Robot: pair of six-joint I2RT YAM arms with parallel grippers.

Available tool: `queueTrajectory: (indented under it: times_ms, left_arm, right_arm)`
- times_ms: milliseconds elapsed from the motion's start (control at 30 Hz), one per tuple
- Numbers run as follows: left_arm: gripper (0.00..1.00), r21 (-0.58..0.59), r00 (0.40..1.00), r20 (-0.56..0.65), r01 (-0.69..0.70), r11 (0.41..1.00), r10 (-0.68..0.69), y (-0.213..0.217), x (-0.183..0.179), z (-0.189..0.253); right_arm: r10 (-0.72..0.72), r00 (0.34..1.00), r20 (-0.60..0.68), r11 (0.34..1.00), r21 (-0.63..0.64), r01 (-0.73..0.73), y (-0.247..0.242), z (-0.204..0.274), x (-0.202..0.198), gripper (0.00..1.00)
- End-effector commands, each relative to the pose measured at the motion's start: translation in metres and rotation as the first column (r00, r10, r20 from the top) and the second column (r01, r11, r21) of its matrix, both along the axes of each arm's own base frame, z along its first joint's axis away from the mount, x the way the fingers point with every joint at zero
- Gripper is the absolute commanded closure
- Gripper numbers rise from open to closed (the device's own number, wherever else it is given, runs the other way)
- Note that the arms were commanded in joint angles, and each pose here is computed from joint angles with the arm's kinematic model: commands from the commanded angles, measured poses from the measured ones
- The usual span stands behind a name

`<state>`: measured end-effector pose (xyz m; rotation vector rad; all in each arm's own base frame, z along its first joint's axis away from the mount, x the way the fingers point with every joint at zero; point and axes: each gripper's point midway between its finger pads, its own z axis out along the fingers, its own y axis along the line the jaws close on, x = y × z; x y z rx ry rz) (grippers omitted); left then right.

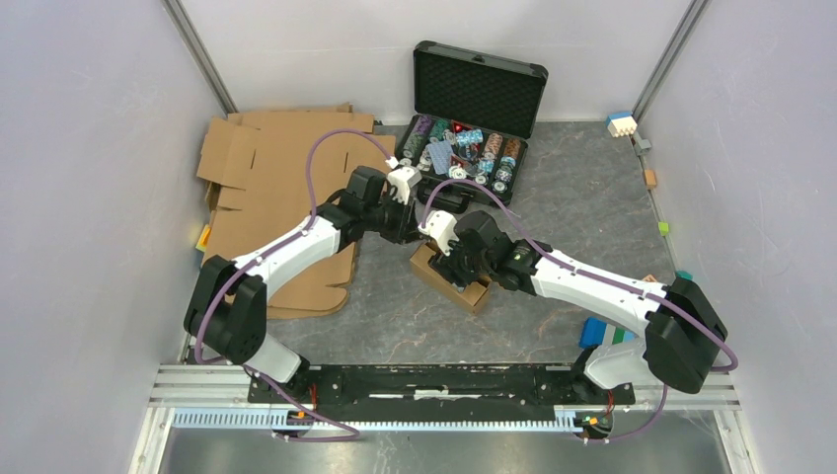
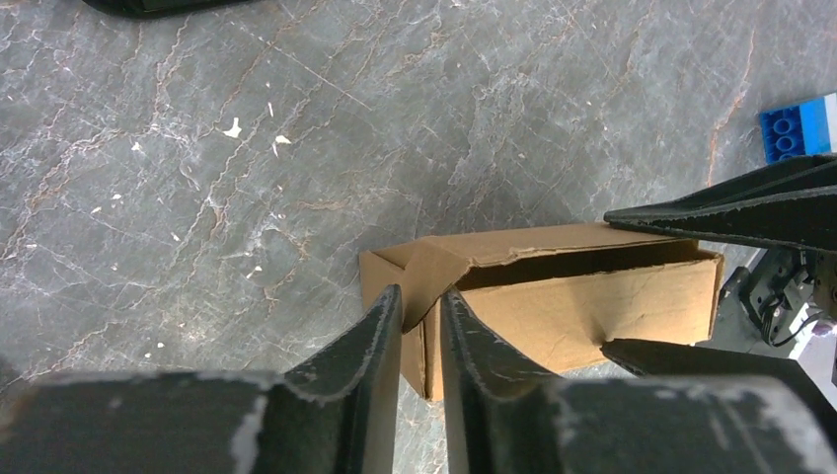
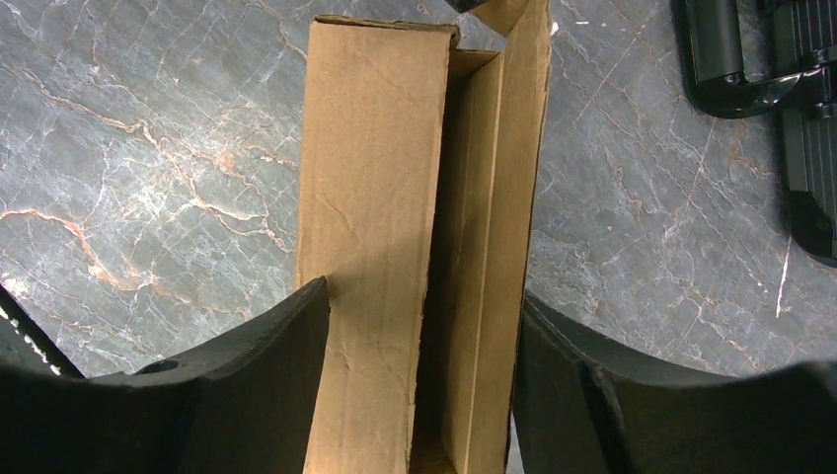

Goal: Fold the paper box

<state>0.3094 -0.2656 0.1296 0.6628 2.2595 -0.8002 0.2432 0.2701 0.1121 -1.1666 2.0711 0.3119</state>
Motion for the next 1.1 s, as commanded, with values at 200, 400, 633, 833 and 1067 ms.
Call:
queueTrajectory:
  times_ms: [200, 400, 633, 833, 1067]
  left_arm:
    - [0.91, 0.035, 0.998, 0.04, -0.041, 0.999, 0.039, 0.001, 0.003, 0.019]
    - [0.94, 0.105, 0.993, 0.059, -0.109, 0.988, 0.103, 0.004, -0.003, 0.018]
    - [0.96, 0.166, 0.983, 0.093, -0.172, 0.971, 0.158, 0.011, -0.007, 0.018]
    - [0.96, 0.195, 0.977, 0.108, -0.2, 0.96, 0.182, 0.015, -0.008, 0.023]
    - [0.96, 0.197, 0.982, 0.039, -0.188, 0.962, 0.184, 0.01, -0.019, 0.017]
  right_arm:
    - [-0.001, 1.0, -0.025, 0.999, -0.044, 0.0, -0.007, -0.015, -0.001, 0.33]
    - [-0.028, 0.999, -0.021, 0.998, -0.059, 0.027, -0.011, -0.018, 0.003, 0.33]
    - [-0.062, 0.998, -0.012, 0.995, -0.082, 0.061, -0.016, -0.021, 0.008, 0.37]
    - [-0.058, 0.998, -0.018, 0.995, -0.085, 0.056, -0.016, -0.023, 0.006, 0.37]
    - [-0.059, 0.998, -0.022, 0.995, -0.088, 0.057, -0.016, -0.024, 0.007, 0.38]
